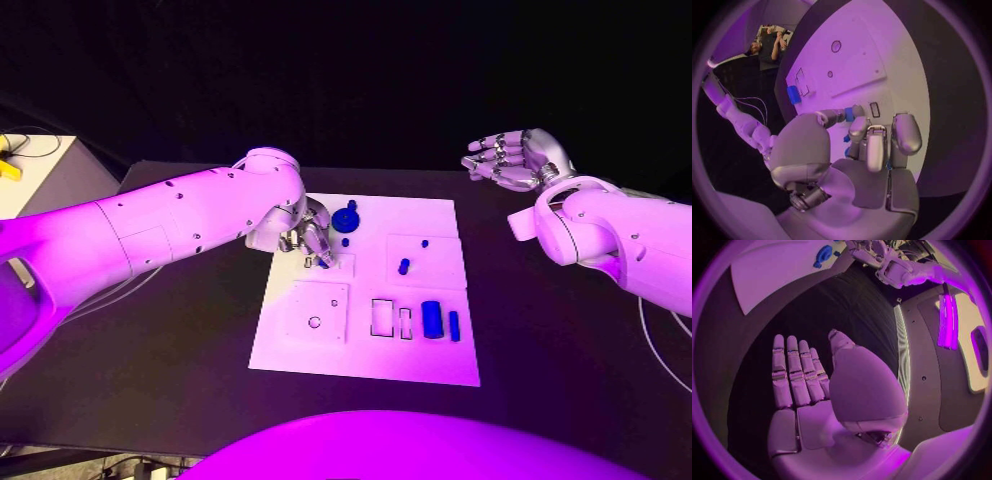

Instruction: Assemble the parts on the task board

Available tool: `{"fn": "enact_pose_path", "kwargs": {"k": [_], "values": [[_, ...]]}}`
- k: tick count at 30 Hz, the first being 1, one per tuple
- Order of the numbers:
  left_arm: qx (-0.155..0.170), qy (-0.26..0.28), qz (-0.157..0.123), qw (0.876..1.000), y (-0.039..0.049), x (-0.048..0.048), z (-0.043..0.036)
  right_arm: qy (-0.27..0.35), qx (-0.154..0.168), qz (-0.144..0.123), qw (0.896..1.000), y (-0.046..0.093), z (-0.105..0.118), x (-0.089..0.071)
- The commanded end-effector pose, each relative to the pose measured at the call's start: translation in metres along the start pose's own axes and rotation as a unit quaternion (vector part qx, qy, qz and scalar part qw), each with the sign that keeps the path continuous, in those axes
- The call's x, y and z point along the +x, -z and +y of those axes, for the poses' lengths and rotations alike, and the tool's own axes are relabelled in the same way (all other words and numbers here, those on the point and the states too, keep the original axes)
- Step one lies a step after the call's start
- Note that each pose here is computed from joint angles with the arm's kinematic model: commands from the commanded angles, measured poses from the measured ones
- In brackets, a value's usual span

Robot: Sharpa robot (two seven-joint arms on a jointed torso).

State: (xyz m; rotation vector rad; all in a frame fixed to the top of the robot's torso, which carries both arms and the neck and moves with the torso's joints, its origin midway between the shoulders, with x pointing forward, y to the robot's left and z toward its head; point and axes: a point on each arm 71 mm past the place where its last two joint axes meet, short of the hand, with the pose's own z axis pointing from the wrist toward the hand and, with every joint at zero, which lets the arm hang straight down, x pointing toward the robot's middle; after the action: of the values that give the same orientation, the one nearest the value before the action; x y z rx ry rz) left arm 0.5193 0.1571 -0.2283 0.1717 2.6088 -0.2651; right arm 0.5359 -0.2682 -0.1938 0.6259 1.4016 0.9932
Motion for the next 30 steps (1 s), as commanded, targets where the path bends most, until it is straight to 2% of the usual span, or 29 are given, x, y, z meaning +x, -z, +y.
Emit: {"fn": "enact_pose_path", "kwargs": {"k": [1,30], "values": [[-0.005,-0.004,0.01,1.0,-0.0066,0.0085,0.0,-0.001,-0.007,0.006,1.0,0.0002,0.0016,0.0011],[-0.005,0.0,0.012,1.0,-0.0071,0.0085,0.0016,-0.002,-0.007,0.006,1.0,0.0007,0.0019,0.001]]}}
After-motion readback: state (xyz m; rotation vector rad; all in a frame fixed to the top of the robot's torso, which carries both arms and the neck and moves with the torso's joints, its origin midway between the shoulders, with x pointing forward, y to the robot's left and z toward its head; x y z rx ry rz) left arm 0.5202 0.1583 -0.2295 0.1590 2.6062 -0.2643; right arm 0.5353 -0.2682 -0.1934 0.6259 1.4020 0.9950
